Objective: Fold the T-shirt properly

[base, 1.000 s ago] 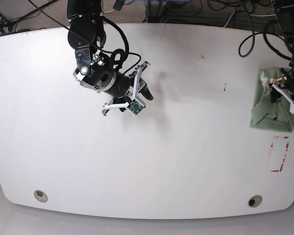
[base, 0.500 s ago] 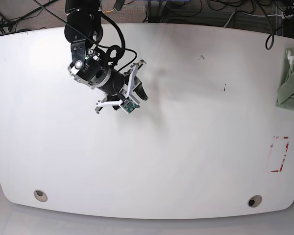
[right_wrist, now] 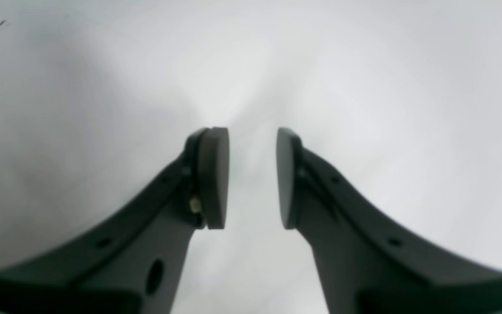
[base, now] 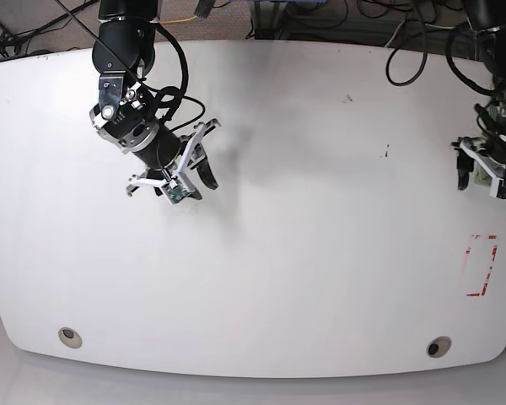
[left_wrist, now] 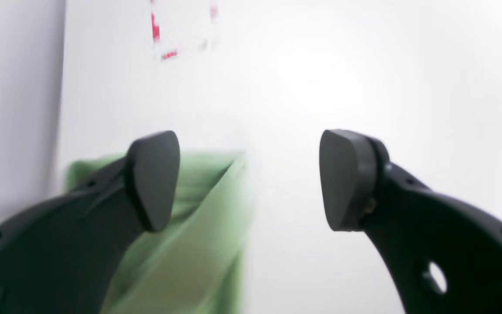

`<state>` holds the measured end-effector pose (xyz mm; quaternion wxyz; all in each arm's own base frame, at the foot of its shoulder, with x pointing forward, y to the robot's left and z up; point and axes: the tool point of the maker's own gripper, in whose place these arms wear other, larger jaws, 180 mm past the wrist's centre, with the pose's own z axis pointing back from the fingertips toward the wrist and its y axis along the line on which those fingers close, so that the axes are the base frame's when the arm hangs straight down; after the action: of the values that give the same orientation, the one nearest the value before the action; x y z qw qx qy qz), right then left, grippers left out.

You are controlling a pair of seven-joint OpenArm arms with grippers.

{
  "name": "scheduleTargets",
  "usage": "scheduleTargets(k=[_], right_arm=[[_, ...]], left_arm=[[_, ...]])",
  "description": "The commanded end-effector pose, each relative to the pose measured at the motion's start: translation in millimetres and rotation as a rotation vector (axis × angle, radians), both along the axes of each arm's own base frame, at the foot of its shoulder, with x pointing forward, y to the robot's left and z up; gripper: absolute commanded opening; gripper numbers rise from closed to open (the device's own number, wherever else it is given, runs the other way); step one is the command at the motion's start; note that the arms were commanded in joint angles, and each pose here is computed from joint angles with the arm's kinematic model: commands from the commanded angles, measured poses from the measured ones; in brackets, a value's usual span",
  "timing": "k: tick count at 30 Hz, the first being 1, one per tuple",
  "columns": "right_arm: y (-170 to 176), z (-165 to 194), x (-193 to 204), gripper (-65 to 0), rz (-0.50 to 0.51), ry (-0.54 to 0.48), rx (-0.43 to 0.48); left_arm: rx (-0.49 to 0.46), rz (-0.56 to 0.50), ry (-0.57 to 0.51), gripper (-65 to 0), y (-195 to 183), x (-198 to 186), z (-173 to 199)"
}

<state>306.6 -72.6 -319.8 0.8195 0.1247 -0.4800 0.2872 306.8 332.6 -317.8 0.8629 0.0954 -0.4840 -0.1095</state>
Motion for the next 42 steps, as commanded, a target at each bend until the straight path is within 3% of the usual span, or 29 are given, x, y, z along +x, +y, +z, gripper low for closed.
scheduleTargets(k=[1,7,14,21,33,37,42], right_arm=[[-13,17,9,-47.2,-0.032,-0.087,0.036],[-58,4,16,-47.4,-0.148,-0.144,0.003],[-95,-12,-4,-47.6,-0.251,-0.134,0.014],[-97,-36,-48,-47.6,-0.263,-0.072,0.048],[-100,-49,-140,-47.6,-0.332,0.083,0.16],[-99,-57,-176,-47.6,-0.354,0.159,0.194],[-95,-60,-230,-47.7,-0.394,0.25,0.241]], left_arm=[[0.001,-0.029,-0.128,-19.2,-19,8,19],[-0.033,-0.05,-0.252,-19.2,-73,-3,1],[-0.094,-0.052,-0.254,-19.2,-115,-45,-10],[-0.16,-0.022,-0.207,-19.2,-143,-94,-10],[-0.21,0.053,0.038,-19.4,-159,-197,-39],[-0.225,0.054,0.148,-24.4,-167,-236,-50],[-0.228,0.057,0.277,-25.0,-170,-283,-57]])
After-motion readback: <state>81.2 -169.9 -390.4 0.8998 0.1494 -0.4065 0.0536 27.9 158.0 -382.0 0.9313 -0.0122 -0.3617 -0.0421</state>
